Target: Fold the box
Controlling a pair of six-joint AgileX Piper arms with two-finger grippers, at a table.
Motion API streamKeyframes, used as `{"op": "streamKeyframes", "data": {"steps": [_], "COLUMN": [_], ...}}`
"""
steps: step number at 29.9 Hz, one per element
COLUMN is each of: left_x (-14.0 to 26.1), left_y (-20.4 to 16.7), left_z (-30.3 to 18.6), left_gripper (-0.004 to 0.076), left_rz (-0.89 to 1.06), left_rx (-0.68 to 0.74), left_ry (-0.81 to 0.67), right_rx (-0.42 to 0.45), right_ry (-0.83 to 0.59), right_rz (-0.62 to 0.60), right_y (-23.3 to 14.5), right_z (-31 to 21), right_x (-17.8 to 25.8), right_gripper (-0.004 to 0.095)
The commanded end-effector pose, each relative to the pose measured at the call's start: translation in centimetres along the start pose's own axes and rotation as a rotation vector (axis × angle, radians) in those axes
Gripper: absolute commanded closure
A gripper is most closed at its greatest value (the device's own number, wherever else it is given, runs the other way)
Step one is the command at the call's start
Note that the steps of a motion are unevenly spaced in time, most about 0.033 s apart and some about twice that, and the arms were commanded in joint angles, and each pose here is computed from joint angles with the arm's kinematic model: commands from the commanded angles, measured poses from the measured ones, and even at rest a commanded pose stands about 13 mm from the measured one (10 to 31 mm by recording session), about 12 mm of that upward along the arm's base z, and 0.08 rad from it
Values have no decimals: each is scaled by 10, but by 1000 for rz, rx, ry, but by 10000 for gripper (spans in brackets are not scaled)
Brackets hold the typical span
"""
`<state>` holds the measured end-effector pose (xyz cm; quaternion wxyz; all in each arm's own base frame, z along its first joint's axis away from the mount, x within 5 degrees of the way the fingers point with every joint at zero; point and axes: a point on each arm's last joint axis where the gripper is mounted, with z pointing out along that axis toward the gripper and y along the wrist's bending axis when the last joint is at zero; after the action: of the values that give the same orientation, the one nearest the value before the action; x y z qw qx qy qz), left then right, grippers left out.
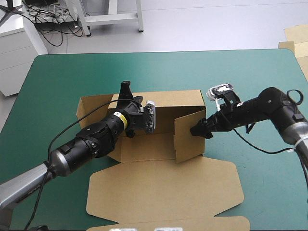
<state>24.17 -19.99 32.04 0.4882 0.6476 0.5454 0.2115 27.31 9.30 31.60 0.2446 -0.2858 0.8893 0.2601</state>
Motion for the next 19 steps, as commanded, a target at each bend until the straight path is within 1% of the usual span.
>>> {"op": "streamKeyframes", "data": {"steps": [1, 5, 8, 11, 14, 16, 19], "left_x": [-2, -2, -2, -3, -11, -18, -26], "left_y": [11, 11, 10, 9, 6, 4, 0], "left_z": [-10, -10, -10, -10, -12, -14, -16], "left_gripper": [734, 734, 734, 734, 734, 734, 734], "left_rz": [-26, -31, -46, -57, -46, -37, -25], "left_rx": [-39, -37, -31, -26, -19, -15, -6], "left_ry": [-16, -16, -18, -23, -50, -79, -102], "right_rx": [14, 38, 91, 164, 226, 246, 249], "right_ry": [-101, -140, -141, -116, -77, -68, -67], "right_rz": [-55, -113, -165, -195, -205, -193, -187], "right_y": [14, 24, 29, 30, 28, 26, 26], "right_z": [-2, 5, 10, 14, 15, 15, 15], "right_x": [-14, -21, -23, -23, -20, -19, -19], "right_gripper": [8, 15, 84, 206, 375, 489, 661]}}
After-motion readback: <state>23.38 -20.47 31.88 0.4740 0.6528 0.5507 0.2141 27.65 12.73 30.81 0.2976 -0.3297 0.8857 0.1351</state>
